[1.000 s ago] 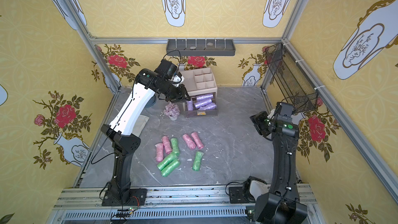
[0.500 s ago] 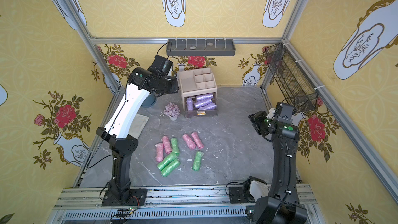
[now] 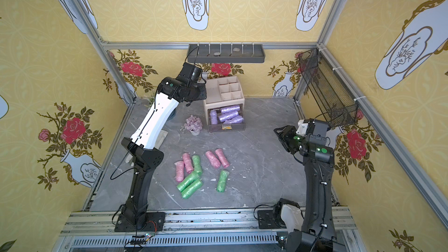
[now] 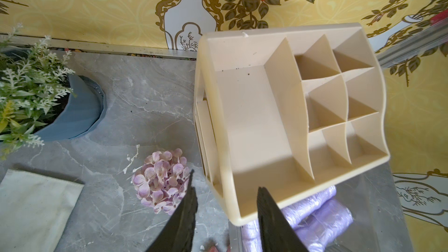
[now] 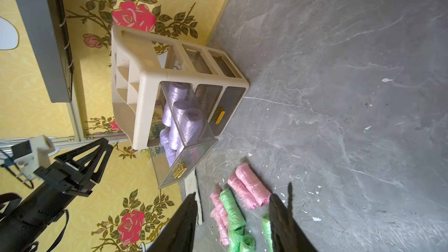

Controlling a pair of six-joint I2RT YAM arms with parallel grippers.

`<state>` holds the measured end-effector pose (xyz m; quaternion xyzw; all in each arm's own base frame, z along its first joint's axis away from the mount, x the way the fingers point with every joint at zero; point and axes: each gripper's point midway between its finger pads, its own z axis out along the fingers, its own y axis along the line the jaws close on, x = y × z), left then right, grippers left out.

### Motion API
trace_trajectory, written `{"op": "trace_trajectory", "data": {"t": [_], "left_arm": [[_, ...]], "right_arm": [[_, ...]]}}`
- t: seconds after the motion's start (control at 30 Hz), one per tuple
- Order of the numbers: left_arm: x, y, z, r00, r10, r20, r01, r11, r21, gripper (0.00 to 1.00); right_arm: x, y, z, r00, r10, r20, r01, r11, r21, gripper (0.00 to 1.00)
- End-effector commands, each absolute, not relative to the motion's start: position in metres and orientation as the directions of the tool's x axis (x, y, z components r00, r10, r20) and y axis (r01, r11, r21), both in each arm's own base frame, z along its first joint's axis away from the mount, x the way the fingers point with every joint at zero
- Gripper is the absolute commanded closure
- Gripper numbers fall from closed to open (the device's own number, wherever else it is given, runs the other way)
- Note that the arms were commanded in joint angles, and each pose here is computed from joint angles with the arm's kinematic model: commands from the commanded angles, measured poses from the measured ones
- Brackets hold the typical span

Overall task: Sort the rolls of trash bags by color and place them into the drawer
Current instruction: Close the drawer in the storage box.

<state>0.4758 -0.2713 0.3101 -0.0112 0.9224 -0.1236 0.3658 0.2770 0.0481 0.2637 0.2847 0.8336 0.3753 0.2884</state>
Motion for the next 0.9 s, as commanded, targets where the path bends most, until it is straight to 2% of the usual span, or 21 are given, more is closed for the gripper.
{"op": "trace_trajectory", "data": {"t": [0.0,0.23,0.47,0.87], "left_arm": [[0.490,-0.273,0.303,-0.708,-0.105,-0.699,0.061,0.976,-0.208,0.57],[0.503,-0.272,0.288,-0.698,-0.097,-0.709,0.036,0.985,-0.169,0.59],[0.507,-0.279,0.263,-0.720,-0.096,-0.687,0.017,0.988,-0.155,0.65],[0.500,-0.292,0.250,-0.732,-0.127,-0.670,-0.019,0.986,-0.166,0.90]], "right_arm": [[0.284,0.057,0.279,-0.665,0.675,-0.320,0.171,0.554,0.815,0.51],[0.286,0.072,0.275,-0.690,0.642,-0.335,0.143,0.574,0.806,0.51],[0.289,0.079,0.269,-0.706,0.627,-0.329,0.140,0.580,0.803,0.51],[0.289,0.085,0.267,-0.717,0.608,-0.341,0.117,0.587,0.801,0.52]]}}
